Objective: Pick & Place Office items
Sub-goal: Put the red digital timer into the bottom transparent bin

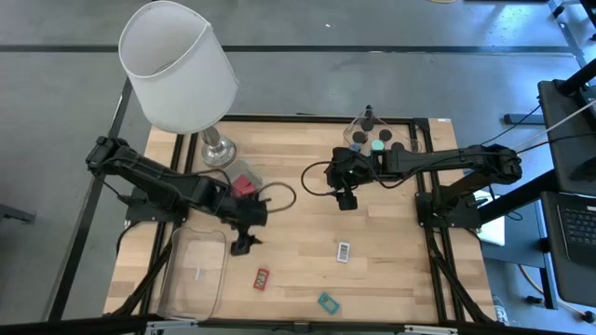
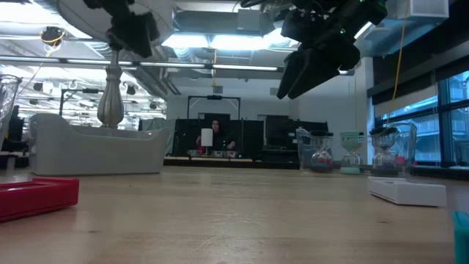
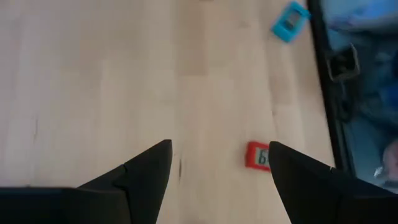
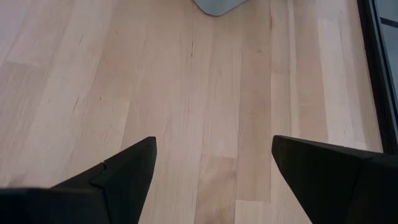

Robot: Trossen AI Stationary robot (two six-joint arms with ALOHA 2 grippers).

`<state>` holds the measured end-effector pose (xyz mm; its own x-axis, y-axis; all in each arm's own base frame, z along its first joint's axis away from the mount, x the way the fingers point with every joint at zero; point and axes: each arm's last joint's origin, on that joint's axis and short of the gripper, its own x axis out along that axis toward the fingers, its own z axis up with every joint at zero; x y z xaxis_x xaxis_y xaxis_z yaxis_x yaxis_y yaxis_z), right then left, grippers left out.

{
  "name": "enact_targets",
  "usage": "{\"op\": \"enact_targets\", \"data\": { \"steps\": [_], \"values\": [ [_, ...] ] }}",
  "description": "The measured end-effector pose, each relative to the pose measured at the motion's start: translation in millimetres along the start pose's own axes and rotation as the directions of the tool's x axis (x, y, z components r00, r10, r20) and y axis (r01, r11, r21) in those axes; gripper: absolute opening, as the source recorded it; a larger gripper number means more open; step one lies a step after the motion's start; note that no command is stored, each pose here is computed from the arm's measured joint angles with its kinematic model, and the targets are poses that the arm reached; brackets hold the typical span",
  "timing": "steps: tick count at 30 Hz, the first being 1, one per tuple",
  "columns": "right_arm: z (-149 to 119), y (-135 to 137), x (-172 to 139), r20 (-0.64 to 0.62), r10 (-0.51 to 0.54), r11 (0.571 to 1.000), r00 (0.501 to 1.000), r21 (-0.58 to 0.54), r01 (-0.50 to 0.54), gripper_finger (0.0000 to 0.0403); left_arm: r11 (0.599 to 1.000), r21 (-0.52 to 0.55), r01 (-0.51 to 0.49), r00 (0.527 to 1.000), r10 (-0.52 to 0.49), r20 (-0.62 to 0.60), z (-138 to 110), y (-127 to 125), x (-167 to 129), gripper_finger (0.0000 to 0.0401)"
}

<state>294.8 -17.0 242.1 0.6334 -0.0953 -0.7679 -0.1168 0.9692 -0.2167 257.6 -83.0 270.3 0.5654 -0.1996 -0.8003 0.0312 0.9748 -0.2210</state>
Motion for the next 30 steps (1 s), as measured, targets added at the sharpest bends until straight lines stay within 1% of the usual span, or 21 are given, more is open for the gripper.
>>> {"op": "enact_targets", "data": {
  "steps": [2, 4, 5, 7, 9, 11, 12, 14, 16, 19, 22, 26, 28, 30],
  "values": [
    [0.0, -0.1, 0.0, 0.0, 0.0, 1.0, 1.0, -0.005, 0.0, 0.0322, 0.996, 0.084, 0.014, 1.0, -0.016, 0.026, 0.6, -7.5, 1.7, 0.0263],
    [0.0, 0.0, 0.0, 0.0, 0.0, 1.0, 1.0, -0.009, 0.0, 0.0322, 0.989, 0.145, -0.009, 0.998, 0.0, 0.062, 2.7, -11.9, 4.4, 0.0263],
    [0.0, 0.0, 0.0, 0.0, 0.0, 1.0, 1.0, -0.02, 0.0, 0.0322, 0.986, 0.165, -0.031, 0.998, 0.02, 0.068, 1.9, -13.3, 5.2, 0.0262],
    [0.0, -0.1, 0.0, 0.001, 0.0, 1.0, 1.0, -0.03, 0.0, 0.0322, 0.984, 0.166, -0.06, 0.992, 0.041, 0.116, 6.2, -15.3, 9.4, 0.0262],
    [0.5, -0.1, 0.0, 0.005, -0.001, 0.999, 1.0, -0.032, 0.001, 0.0322, 0.988, 0.128, -0.092, 0.989, 0.075, 0.127, 6.5, -14.8, 12.0, 0.0263],
    [0.8, -0.2, 0.0, 0.008, -0.002, 1.0, 1.0, -0.028, 0.002, 0.0322, 0.995, 0.052, -0.08, 0.985, 0.071, 0.159, 11.1, -15.1, 16.0, 0.0262],
    [0.9, -0.4, 0.0, 0.01, -0.003, 1.0, 1.0, -0.024, 0.003, 0.0322, 0.997, 0.002, -0.076, 0.986, 0.074, 0.149, 10.5, -14.2, 17.2, 0.0262],
    [1.4, -0.5, 0.0, 0.015, -0.004, 1.0, 1.0, -0.021, 0.004, 0.0322, 0.99, -0.131, -0.052, 0.988, 0.07, 0.138, 10.7, -12.8, 20.1, 0.0263],
    [1.5, -0.4, 0.0, 0.016, -0.004, 1.0, 1.0, -0.004, 0.004, 0.0322, 0.964, -0.265, -0.03, 0.993, 0.058, 0.099, 9.0, -10.8, 23.9, 0.0262],
    [1.5, -0.4, 0.0, 0.016, -0.004, 1.0, 1.0, -0.001, 0.004, 0.0322, 0.915, -0.403, -0.014, 0.998, 0.038, 0.052, 7.0, -10.6, 33.9, 0.0262],
    [1.6, -0.3, 0.0, 0.018, 0.002, 1.0, 1.0, 0.004, -0.002, 0.0322, 0.863, -0.503, -0.04, 0.999, 0.045, -0.003, 2.7, -13.0, 51.3, 0.0262],
    [2.5, 0.2, 0.0, 0.031, 0.023, 0.998, 0.999, 0.052, -0.024, 0.0322, 0.757, -0.645, -0.101, 0.994, 0.049, -0.098, -5.6, -13.9, 78.0, 0.0262],
    [2.5, 0.2, 0.0, 0.031, 0.023, 0.997, 0.999, 0.077, -0.025, 0.0322, 0.711, -0.69, -0.134, 0.988, 0.042, -0.149, -10.1, -13.0, 90.1, 0.0262],
    [2.4, 0.1, 0.0, 0.031, 0.022, 0.994, 0.999, 0.103, -0.025, 0.0322, 0.688, -0.708, -0.158, 0.982, 0.031, -0.189, -14.6, -14.1, 99.6, 0.0261]
  ]
}}
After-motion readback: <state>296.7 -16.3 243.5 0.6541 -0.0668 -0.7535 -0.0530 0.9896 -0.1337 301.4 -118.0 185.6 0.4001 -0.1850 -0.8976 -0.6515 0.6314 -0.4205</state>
